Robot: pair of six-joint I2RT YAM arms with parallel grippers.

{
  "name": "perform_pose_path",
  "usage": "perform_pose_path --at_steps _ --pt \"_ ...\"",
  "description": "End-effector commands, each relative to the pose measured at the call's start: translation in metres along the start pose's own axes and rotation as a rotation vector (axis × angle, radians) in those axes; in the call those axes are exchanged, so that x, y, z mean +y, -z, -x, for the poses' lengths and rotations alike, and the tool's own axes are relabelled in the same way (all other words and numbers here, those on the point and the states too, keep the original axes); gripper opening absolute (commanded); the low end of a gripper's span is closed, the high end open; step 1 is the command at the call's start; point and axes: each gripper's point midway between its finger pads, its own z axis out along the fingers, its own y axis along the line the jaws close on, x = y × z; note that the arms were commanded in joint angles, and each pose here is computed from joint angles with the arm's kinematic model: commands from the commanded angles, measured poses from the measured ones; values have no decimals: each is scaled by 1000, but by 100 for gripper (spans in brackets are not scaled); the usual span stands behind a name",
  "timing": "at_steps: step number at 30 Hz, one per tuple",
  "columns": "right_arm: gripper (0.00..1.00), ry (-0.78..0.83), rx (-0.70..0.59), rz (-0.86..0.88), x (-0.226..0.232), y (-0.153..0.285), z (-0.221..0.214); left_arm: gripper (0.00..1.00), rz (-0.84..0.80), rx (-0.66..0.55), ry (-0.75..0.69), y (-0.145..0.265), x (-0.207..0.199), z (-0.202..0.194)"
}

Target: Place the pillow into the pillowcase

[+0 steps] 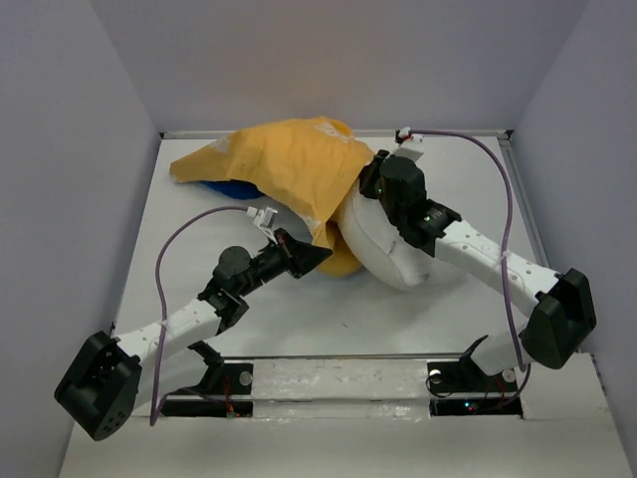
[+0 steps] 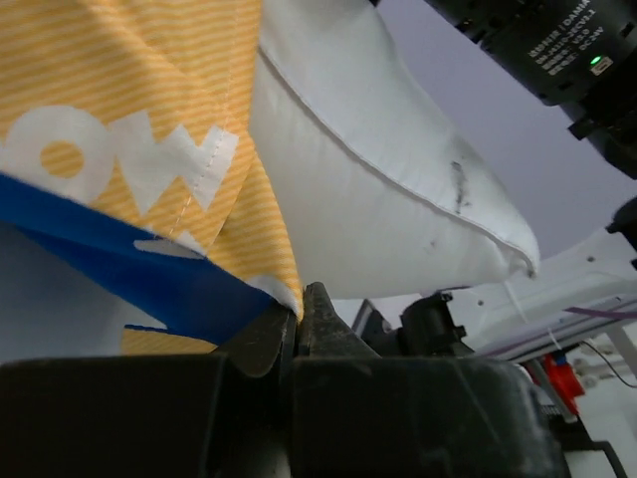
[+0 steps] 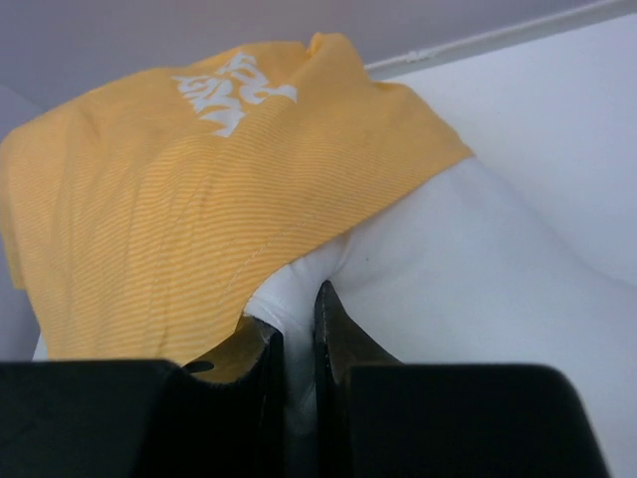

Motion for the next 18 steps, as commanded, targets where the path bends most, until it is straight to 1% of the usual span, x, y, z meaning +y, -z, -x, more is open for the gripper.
perform_pose_path --at_steps 1,2,3,4,5,6,7,8,11,13,14,15,16,18 --pt "0 -123 -326 102 63 9 77 0 -249 58 4 -6 -64 8" --pt "0 -63 -283 103 74 -6 51 0 -295 61 -3 -9 -76 14" --pt "0 23 -139 59 69 -44 -24 0 -332 53 13 -13 -86 21" --pt "0 6 -155 82 79 -43 -13 0 -358 51 1 -13 -90 22" --pt "0 19 -70 45 73 -58 -47 0 -400 53 30 -11 -103 26" --pt "0 46 -12 27 71 -80 -82 0 -447 58 37 -7 -114 26" --pt "0 46 23 41 72 -89 -95 0 -502 39 34 -3 -128 32" --pt "0 43 57 29 76 -101 -110 0 -532 45 51 -2 -138 30" --pt "0 0 108 45 87 -109 -123 0 -584 65 66 -8 -154 26" --pt "0 -64 114 52 83 -119 -114 0 -651 88 104 -6 -166 16" --pt "0 -83 121 72 88 -117 -112 0 -671 89 121 -4 -170 13" --pt "0 -110 116 63 79 -124 -102 0 -702 105 156 0 -178 8" --pt "0 -132 142 83 77 -125 -103 0 -745 93 156 7 -188 8" --pt "0 -183 139 99 72 -127 -92 0 -782 111 151 11 -204 -3"
